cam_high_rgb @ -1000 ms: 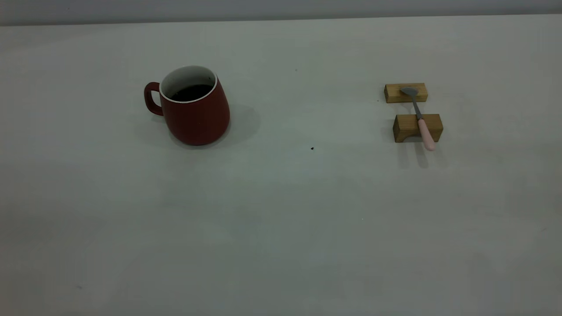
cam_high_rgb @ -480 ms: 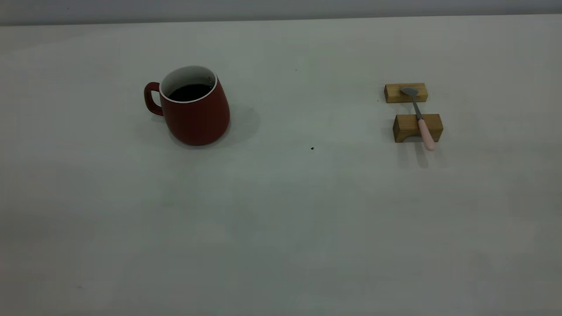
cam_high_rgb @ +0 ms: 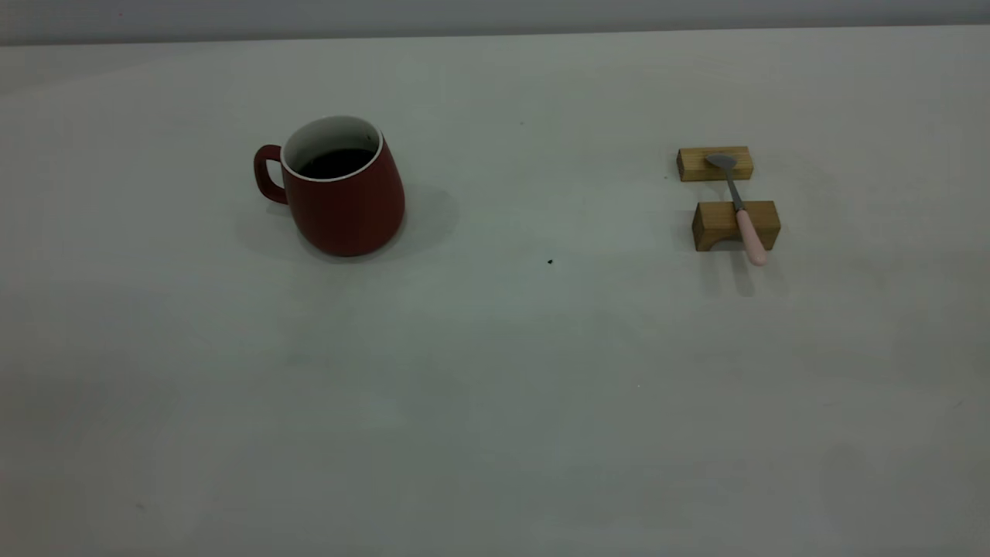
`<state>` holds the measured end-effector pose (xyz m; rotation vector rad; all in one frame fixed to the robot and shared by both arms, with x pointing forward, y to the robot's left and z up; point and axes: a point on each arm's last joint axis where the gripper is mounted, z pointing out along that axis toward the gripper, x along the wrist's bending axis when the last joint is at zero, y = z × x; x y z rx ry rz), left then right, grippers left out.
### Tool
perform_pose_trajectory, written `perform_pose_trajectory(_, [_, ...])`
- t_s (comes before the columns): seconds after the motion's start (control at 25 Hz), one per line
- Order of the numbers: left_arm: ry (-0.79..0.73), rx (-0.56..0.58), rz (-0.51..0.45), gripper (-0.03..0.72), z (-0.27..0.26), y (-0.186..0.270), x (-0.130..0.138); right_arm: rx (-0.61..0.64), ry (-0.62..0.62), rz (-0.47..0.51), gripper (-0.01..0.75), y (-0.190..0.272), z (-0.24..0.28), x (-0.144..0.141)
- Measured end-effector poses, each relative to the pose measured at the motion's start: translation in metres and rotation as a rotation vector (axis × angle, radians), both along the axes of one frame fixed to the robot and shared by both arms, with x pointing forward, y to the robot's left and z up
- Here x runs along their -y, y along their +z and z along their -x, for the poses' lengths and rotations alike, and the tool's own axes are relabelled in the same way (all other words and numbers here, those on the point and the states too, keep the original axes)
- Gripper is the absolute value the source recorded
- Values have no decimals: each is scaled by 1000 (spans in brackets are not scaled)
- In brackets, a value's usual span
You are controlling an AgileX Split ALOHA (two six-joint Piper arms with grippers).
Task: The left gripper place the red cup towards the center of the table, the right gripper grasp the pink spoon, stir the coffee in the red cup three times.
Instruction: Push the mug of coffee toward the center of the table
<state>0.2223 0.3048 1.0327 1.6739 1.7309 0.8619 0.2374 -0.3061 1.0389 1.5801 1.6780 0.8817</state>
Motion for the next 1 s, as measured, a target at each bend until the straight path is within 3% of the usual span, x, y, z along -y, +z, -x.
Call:
perform_pose_trajectory(0.44, [-11,-31,-3,355,-9,6,0,0,0,0,231,0,0,0])
perform_pose_trajectory(0.84, [-53,-370,50,355,-128,15,3,0,0,0,231,0,0,0])
perform_pose_trajectory(1.0, [-75,-396,30,355,-171,5,2,0,0,0,231,0,0,0])
